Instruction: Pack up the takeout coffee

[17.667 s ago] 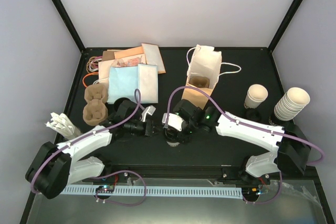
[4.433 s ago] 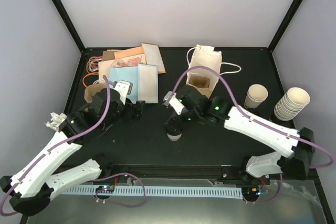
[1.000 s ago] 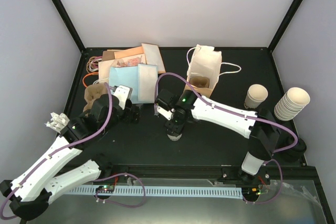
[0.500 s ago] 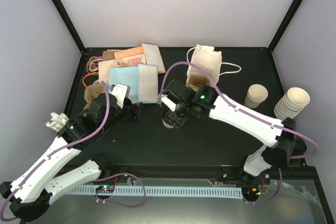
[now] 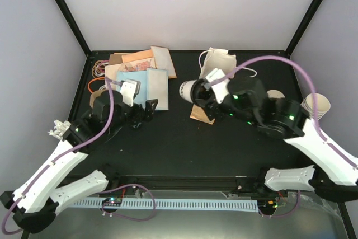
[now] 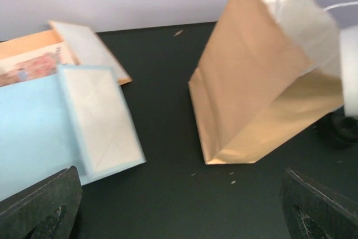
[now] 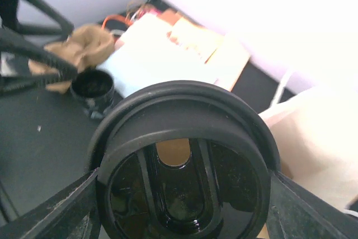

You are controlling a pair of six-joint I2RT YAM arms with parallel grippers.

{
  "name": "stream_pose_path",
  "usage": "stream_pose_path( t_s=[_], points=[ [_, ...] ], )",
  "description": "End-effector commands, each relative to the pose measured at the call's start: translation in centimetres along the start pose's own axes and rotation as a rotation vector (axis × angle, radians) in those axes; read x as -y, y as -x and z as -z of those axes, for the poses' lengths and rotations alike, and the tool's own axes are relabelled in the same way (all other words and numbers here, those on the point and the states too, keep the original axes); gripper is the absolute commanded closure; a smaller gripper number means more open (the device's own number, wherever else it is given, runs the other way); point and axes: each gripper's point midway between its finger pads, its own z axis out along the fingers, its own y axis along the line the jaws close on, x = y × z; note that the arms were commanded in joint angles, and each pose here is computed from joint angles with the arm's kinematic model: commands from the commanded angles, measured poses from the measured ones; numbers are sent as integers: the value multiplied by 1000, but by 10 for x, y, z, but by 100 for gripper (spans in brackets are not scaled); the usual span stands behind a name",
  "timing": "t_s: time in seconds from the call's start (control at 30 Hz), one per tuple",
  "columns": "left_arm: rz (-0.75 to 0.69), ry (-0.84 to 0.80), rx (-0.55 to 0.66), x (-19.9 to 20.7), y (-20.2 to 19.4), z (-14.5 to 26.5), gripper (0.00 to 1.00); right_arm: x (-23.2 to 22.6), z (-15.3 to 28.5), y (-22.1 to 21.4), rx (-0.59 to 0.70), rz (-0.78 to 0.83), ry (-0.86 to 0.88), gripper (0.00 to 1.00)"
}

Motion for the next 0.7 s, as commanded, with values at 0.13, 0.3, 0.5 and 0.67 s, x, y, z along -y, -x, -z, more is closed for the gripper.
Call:
stream_pose_path(
  t_s=[0.13,0.3,0.5,0.67],
  points=[
    [61,-329,19,77,52,-31,1,64,70,24,240,-131,-276,29],
    [50,-390,-19,112,59,-58,1,80,92,14,256,-155,-338,30],
    [-23,-248,-88,143,63,-109,1,102,118,-1,281,-197,-440,32],
    [-63,29,-221,129,54,-160,3,108,134,-8,306,-217,-450,33]
  ],
)
